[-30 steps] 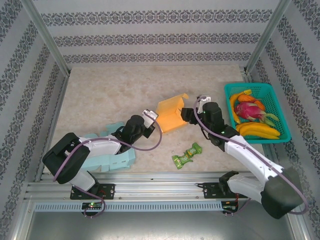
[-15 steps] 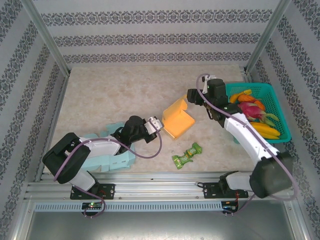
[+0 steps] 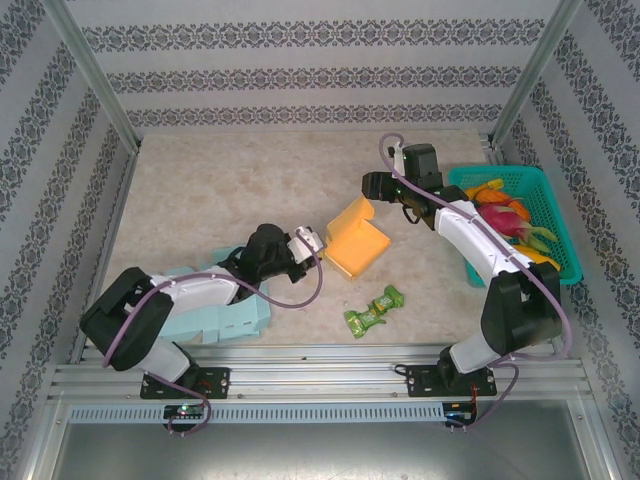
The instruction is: Fold the paper box
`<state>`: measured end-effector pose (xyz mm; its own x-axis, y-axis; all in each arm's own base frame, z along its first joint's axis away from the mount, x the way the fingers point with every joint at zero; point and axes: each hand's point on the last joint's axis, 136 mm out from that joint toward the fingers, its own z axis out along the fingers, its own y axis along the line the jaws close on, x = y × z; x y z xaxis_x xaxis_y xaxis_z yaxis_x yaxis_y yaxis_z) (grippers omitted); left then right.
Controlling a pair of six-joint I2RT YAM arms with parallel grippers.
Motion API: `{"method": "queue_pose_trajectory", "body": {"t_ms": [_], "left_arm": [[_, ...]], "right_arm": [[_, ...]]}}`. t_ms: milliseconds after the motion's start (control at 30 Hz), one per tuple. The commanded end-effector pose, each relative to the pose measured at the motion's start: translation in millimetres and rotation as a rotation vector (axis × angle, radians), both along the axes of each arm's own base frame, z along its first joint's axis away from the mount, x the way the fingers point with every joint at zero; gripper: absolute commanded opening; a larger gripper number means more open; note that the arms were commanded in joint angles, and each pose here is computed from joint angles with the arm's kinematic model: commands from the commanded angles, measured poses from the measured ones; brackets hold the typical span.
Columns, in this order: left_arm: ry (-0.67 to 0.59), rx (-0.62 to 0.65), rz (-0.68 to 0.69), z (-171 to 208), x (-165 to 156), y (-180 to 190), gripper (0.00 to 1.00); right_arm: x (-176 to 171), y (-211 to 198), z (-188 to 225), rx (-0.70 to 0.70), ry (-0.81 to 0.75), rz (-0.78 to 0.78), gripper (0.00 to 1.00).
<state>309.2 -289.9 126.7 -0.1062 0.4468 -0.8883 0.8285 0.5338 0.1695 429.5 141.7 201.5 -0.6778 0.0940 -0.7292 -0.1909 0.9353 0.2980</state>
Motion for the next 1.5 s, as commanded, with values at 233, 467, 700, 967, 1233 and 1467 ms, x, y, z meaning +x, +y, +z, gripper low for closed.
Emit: {"method": "queue_pose_trajectory", "body": {"t_ms": [233, 467, 700, 967, 1233, 1467], "left_arm": [[0.033, -0.032, 0.121, 3, 13, 13, 0.28], [0.027, 0.026, 0.013, -16, 19, -8, 0.31], [0.033, 0.025, -0.053, -24, 24, -24, 0.31], [0.05, -0.013, -0.096, -24, 20, -41, 0.31], [0.048, -0.044, -0.065, -21, 24, -46, 0.31], [0.038, -0.091, -0.015, -12, 13, -31, 0.32]], "right_arm": [[1, 8, 11, 0.004, -0.014, 0.063, 0.75], [5, 21, -6, 0.047, 0.069, 0.1, 0.76], [8, 30, -21, 0.061, 0.162, 0.162, 0.77], [0, 32, -60, 0.049, 0.314, 0.195, 0.77], [0, 33, -67, 0.108, 0.343, 0.188, 0.73], [4, 19, -14, 0.084, 0.118, 0.127, 0.74]]}}
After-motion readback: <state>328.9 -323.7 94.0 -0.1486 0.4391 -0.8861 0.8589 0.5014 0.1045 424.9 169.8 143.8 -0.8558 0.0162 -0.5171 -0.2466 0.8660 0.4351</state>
